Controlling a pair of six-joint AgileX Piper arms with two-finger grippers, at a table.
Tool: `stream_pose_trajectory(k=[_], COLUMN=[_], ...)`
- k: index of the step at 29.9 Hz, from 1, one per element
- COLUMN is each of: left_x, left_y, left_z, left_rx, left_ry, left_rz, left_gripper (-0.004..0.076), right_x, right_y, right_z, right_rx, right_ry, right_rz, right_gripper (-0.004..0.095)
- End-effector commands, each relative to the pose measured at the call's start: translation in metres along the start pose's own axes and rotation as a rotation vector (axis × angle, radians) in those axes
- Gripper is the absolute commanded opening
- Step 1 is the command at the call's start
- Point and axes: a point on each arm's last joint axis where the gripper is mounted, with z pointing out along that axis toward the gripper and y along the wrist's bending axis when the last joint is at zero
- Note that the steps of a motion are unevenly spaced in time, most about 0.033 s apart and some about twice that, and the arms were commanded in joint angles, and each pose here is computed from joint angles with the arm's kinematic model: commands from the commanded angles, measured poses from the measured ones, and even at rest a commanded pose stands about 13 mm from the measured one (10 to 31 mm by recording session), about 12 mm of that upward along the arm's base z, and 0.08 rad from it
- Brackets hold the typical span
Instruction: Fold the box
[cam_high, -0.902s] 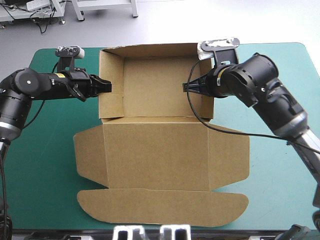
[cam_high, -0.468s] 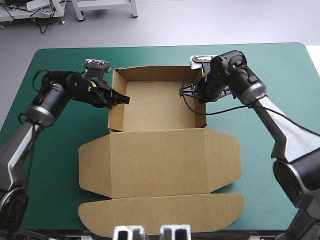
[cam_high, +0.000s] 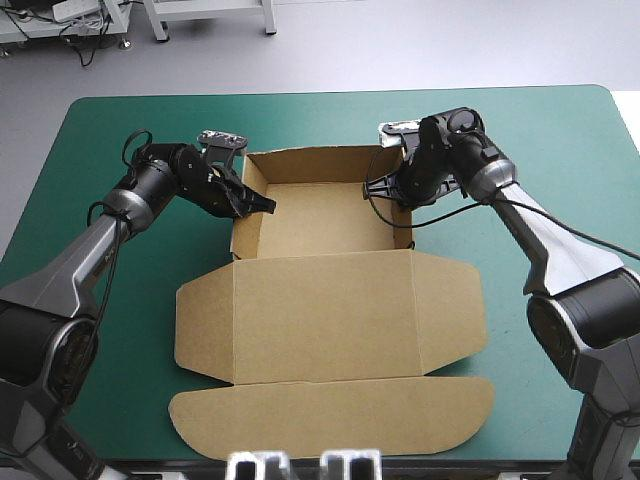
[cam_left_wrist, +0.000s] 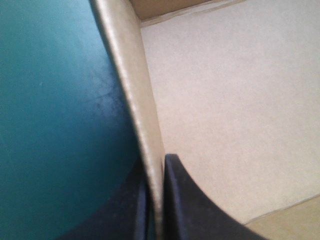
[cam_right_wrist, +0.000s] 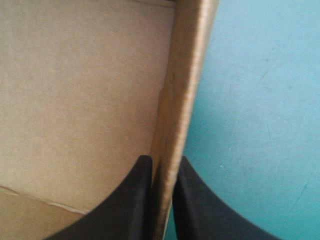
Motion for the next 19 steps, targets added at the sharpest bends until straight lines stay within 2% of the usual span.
stream_pose_trajectory(k=[1, 4, 11, 13, 19], left_x=[0.003, 0.002, -0.004, -0.005, -0.012], left_y=[-0.018, -0.017, -0.015, -0.015, -0.016], left_z=[-0.005, -0.008, -0.017, -0.018, -0.025], left_rx=[0.085, 0.07, 0.03, 0.029, 0.023], left_ry=[0.031, 0.041, 0.045, 0.041, 0.01], left_rz=[0.078, 0.098, 0.141, 0.142, 0.145], left_gripper=[0.0027, 0.0151, 0.0548, 0.0591, 0.0591], right_x=[-0.011, -0.01, -0.01, -0.01, -0.017], right_y=[0.013, 0.014, 0.015, 0.015, 0.013], right_z=[-0.032, -0.033, -0.034, -0.035, -0.046], right_rx=[-0.094, -0.106, -0.111, -0.107, -0.079], right_ry=[-0.167, -0.156, -0.158, -0.162, -0.208], right_rz=[-0.039, -0.097, -0.108, -0.112, -0.131], right_gripper=[0.0278, 0.0346, 0.0356, 0.0356, 0.0355])
